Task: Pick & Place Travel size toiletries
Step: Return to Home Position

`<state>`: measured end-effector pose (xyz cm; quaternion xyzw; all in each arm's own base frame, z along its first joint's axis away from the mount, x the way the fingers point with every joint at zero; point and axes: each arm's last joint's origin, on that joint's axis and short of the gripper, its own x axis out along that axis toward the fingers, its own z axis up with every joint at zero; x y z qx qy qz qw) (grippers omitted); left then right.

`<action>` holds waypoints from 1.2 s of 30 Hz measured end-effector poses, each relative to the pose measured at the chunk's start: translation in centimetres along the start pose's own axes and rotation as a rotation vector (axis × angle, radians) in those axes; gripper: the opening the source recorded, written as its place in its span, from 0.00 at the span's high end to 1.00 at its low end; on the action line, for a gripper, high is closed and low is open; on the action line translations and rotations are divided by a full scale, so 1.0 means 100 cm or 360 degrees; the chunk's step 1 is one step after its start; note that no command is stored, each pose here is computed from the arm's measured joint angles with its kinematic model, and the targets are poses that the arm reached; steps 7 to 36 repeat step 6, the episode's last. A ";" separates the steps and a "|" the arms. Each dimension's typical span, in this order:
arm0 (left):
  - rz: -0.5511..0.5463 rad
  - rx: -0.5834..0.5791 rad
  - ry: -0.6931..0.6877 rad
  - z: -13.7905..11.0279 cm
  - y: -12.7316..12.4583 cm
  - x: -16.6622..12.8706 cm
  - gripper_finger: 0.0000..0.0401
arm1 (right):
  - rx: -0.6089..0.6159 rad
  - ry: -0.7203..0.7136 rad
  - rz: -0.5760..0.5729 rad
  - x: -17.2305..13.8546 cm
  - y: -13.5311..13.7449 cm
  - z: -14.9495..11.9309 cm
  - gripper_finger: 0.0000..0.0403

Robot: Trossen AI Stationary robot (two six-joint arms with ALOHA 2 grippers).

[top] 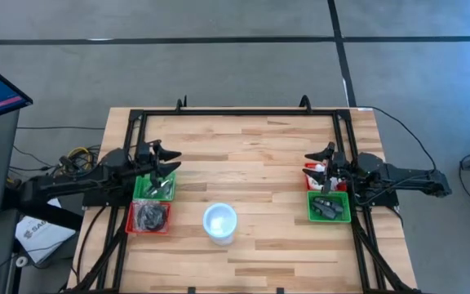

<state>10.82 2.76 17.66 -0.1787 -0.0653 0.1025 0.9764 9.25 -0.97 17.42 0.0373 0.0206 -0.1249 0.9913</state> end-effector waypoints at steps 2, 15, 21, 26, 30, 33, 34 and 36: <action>-0.0026 -0.0003 0.0009 -0.001 -0.002 0.000 0.48 | 0.0000 0.0000 0.0000 0.000 0.000 0.000 0.37; -0.0121 -0.0012 0.0028 -0.002 -0.009 0.000 0.48 | -0.0001 0.0002 0.0022 0.000 0.001 -0.001 0.37; -0.0121 -0.0012 0.0028 -0.002 -0.009 0.000 0.48 | -0.0001 0.0002 0.0022 0.000 0.001 -0.001 0.37; -0.0121 -0.0012 0.0028 -0.002 -0.009 0.000 0.48 | -0.0001 0.0002 0.0022 0.000 0.001 -0.001 0.37; -0.0121 -0.0012 0.0028 -0.002 -0.009 0.000 0.48 | -0.0001 0.0002 0.0022 0.000 0.001 -0.001 0.37; -0.0121 -0.0012 0.0028 -0.002 -0.009 0.000 0.48 | -0.0001 0.0002 0.0022 0.000 0.001 -0.001 0.37; -0.0121 -0.0012 0.0028 -0.002 -0.009 0.000 0.48 | -0.0001 0.0002 0.0022 0.000 0.001 -0.001 0.37; -0.0121 -0.0012 0.0028 -0.002 -0.009 0.000 0.48 | -0.0001 0.0002 0.0022 0.000 0.001 -0.001 0.37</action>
